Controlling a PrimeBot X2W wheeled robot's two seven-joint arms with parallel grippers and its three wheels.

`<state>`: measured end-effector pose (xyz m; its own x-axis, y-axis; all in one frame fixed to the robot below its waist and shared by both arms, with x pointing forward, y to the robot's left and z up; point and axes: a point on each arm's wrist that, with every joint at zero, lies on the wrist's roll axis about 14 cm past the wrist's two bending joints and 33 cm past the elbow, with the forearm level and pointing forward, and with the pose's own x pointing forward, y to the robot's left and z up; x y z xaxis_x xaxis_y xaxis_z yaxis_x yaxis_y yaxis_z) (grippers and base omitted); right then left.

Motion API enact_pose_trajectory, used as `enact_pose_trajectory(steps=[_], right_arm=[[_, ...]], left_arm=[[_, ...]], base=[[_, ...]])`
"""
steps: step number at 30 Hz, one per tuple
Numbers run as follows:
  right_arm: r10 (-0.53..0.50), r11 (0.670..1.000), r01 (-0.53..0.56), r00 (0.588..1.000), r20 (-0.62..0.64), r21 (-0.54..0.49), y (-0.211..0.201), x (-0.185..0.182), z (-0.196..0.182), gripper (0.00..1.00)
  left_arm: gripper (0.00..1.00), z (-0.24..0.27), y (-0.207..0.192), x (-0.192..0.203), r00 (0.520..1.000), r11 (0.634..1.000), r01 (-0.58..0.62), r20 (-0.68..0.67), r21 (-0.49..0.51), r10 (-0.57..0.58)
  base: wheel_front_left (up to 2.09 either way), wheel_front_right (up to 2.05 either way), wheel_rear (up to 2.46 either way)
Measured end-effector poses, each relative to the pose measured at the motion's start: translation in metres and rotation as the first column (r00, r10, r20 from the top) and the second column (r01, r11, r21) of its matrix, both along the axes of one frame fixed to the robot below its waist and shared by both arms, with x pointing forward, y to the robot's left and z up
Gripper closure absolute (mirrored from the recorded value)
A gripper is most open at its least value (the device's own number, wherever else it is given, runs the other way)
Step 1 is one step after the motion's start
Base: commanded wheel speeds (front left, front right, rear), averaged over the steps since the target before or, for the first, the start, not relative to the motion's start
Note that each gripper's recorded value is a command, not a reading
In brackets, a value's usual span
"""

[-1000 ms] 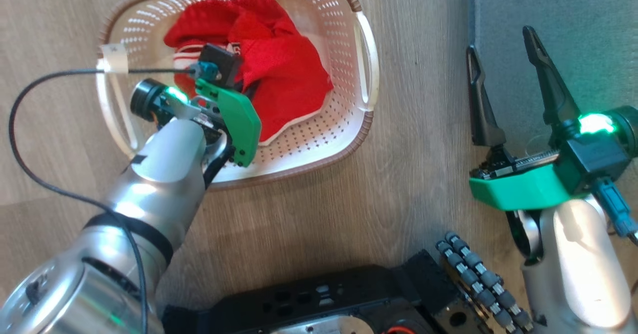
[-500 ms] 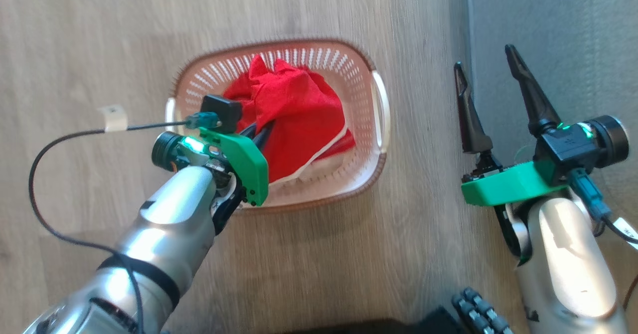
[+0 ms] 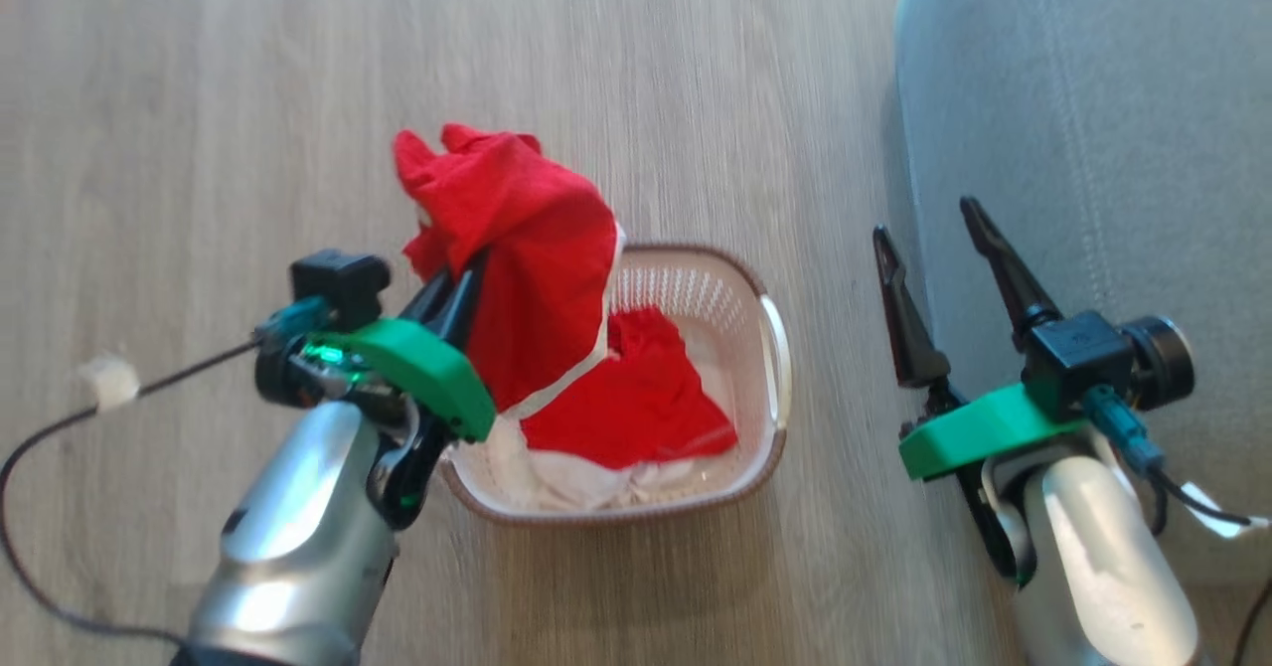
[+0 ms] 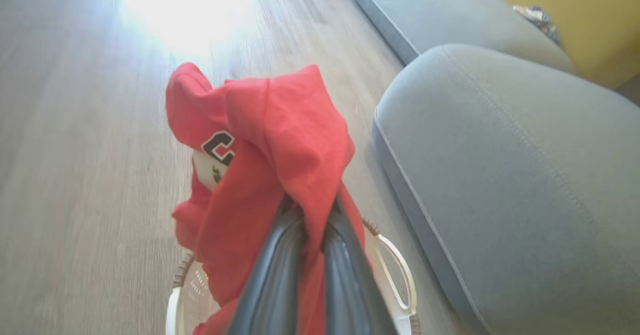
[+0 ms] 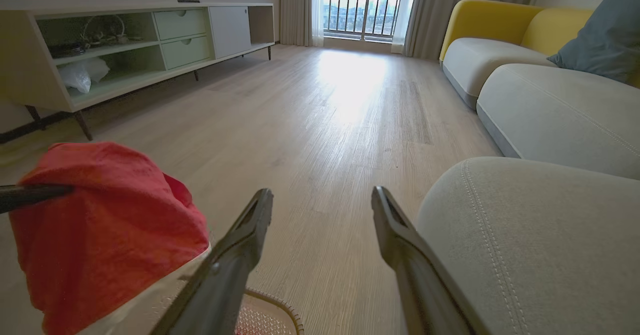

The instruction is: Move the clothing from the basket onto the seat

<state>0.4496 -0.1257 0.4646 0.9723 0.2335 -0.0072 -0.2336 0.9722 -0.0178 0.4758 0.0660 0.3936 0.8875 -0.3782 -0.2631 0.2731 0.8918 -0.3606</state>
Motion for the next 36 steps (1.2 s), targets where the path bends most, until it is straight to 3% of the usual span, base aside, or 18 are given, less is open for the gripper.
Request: enact_pose_trajectory(steps=[7,16,27,31,36], right_arm=[[0.018,1.0,-0.019,0.998,0.061,0.023,0.008,-0.022,0.032,0.0],[0.051,0.998,-0.055,0.992,0.113,0.034,0.019,-0.056,0.055,0.0],[0.045,0.997,-0.054,0.984,0.175,0.048,0.018,-0.071,0.077,0.0],[0.077,0.995,-0.088,0.981,0.179,0.053,0.029,-0.078,0.078,0.0],[0.1,0.992,-0.112,0.976,0.192,0.053,0.037,-0.08,0.082,0.0]], left_arm=[[1.0,0.069,0.04,-0.017,0.969,0.986,-0.155,0.183,-0.065,0.164],[1.0,0.166,0.064,-0.042,0.863,0.966,-0.209,0.436,-0.154,0.257],[1.0,0.288,0.08,-0.078,0.632,0.944,-0.167,0.705,-0.284,0.323],[1.0,0.301,0.072,-0.084,0.607,0.949,-0.137,0.733,-0.282,0.306],[1.0,0.297,0.043,-0.086,0.632,0.968,-0.065,0.742,-0.241,0.226]], base=[[0.0,0.0,0.0],[0.0,0.0,0.0],[0.0,0.0,0.0],[0.0,0.0,0.0],[0.0,0.0,0.0]])
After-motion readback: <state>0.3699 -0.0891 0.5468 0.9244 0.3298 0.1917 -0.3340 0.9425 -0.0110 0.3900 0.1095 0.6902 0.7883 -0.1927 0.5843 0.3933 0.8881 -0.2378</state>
